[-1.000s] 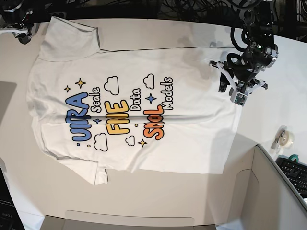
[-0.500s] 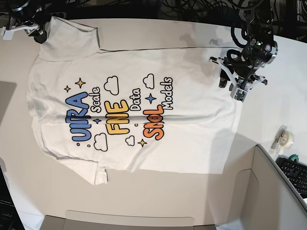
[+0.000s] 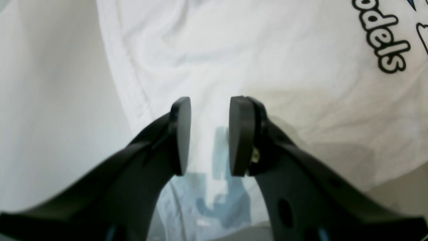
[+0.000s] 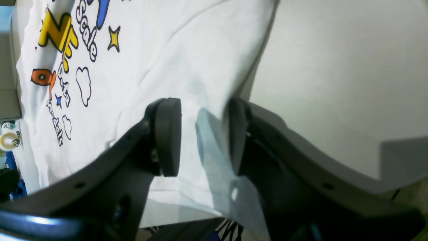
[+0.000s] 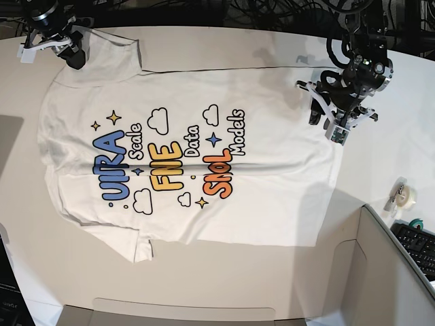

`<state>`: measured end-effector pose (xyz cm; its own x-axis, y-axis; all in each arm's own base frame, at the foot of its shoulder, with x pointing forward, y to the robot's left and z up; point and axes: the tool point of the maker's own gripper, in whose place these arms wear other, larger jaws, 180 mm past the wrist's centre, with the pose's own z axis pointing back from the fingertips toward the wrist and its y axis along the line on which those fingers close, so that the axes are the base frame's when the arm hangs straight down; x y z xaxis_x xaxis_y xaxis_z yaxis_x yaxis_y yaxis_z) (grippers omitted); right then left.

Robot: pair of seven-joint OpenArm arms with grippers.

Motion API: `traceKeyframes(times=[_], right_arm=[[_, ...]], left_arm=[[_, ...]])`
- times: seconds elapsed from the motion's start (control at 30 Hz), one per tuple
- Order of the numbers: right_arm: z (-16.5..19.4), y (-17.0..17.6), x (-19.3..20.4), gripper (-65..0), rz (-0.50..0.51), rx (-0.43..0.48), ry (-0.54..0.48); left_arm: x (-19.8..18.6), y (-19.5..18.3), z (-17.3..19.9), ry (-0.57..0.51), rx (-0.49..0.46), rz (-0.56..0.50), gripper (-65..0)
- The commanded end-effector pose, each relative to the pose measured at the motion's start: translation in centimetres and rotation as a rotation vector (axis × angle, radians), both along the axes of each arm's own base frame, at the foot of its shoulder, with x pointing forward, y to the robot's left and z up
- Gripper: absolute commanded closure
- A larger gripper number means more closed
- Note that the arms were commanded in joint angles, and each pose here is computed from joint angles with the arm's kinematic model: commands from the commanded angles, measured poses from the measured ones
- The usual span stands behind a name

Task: Layout the t-shirt on the table in an organized manner, then fold the t-shirt properly
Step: 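Release the sides and move both grippers to the shirt's collar corners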

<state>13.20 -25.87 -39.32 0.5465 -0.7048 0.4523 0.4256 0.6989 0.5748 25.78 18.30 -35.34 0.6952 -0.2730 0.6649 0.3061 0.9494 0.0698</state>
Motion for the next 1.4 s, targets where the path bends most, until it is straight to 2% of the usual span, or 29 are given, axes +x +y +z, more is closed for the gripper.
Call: traceKeyframes(times=[0.0, 0.03, 0.1, 0.13, 0.27, 0.4, 0.57, 0.7, 0.8, 0.93, 1.37], right_arm=[[-1.7, 0.7, -2.1, -22.6, 0.045, 0.003, 0.128], [-1.6, 0.6, -2.1, -18.2, 0.047, 0.000, 0.129], [-1.7, 0.5, -2.1, -1.7, 0.044, 0.001, 0.133], [-1.7, 0.6, -2.1, 0.0, 0.049, 0.000, 0.137], [-2.0, 1.1, -1.6, 0.0, 0.099, -0.018, 0.156], [-2.0, 1.0, -1.6, 0.0, 0.100, -0.020, 0.155], [-1.9, 1.0, -1.4, 0.0, 0.101, -0.022, 0.151], [-1.9, 1.0, -1.4, 0.0, 0.101, -0.022, 0.151], [-1.9, 0.9, -1.4, 0.0, 0.101, -0.023, 0.150], [-1.9, 0.9, -1.4, 0.0, 0.101, -0.023, 0.150], [-1.9, 0.9, -1.4, 0.0, 0.101, -0.023, 0.150]], left_arm=[[0.6, 0.3, 0.9, -0.034, 0.009, 0.000, -18.2], [0.6, 0.3, 0.9, -0.034, 0.009, 0.000, -18.2], [0.5, 0.4, 0.9, -0.033, 0.010, 0.003, -18.2], [0.6, 0.5, 1.0, -0.034, 0.010, 0.004, -18.2], [0.0, 3.1, 1.2, -0.042, 0.005, 0.107, -22.4], [-0.7, 6.7, 2.2, -0.050, -0.077, 0.249, -24.9], [-4.1, 11.3, 0.8, 0.077, -0.278, 0.450, -25.0], [-6.6, 13.2, -1.4, 0.176, -0.434, 0.559, -25.0], [-8.3, 13.2, -3.7, 0.256, -0.534, 0.616, -25.0], [-9.1, 12.5, -5.3, 0.301, -0.627, 0.641, -25.0], [-9.1, 7.6, -7.1, 0.416, -0.663, 0.528, -25.0]])
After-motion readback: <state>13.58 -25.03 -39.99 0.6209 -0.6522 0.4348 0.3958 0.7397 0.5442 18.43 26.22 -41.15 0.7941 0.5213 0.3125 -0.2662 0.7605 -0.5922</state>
